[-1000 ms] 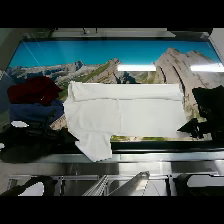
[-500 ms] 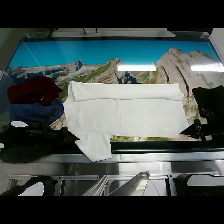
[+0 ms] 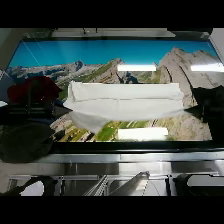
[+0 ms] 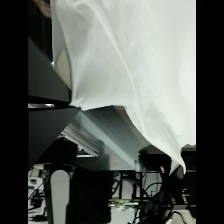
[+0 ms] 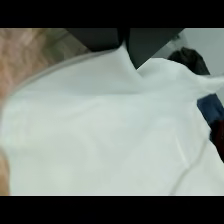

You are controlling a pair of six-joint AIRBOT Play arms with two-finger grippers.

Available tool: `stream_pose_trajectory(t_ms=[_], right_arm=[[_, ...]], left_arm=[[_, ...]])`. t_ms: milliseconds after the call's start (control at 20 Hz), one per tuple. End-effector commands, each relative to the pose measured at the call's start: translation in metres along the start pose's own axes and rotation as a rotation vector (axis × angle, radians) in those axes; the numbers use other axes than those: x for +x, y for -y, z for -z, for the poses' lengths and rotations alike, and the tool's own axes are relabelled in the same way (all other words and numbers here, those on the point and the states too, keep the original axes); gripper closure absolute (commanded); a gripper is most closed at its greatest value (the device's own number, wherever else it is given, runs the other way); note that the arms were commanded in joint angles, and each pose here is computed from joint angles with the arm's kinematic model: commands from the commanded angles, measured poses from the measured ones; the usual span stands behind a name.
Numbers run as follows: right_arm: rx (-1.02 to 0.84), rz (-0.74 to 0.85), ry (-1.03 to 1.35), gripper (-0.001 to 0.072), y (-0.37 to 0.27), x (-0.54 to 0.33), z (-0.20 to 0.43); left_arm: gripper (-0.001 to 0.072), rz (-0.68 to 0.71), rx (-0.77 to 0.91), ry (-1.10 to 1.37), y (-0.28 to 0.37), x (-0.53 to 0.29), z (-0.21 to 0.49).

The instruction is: Fold the shirts.

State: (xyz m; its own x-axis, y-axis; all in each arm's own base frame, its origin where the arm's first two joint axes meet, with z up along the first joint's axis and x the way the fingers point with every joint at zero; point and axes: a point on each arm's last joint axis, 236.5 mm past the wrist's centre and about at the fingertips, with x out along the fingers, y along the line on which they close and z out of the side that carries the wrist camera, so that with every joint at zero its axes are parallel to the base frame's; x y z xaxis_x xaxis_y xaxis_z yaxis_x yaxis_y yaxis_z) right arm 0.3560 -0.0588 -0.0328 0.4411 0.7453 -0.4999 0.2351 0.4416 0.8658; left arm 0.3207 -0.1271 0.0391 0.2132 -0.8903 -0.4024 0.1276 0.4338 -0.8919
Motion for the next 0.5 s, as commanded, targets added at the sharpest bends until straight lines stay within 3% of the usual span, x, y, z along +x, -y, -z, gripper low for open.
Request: stream_pose_trajectory(t_ms=[0, 450], right_arm=[[-0.071, -0.023, 0.196, 0.0695, -0.027, -0.004, -0.063], [-0.12, 0.107, 0.292, 0.0695, -0.008, 0.07, -0.122]], left_arm=[[0.0678, -0.014, 0.037, 0.081, 0.006, -0.019, -0.056], [0.0678, 0.002, 0.046, 0.01, -0.018, 0.035, -0.158]])
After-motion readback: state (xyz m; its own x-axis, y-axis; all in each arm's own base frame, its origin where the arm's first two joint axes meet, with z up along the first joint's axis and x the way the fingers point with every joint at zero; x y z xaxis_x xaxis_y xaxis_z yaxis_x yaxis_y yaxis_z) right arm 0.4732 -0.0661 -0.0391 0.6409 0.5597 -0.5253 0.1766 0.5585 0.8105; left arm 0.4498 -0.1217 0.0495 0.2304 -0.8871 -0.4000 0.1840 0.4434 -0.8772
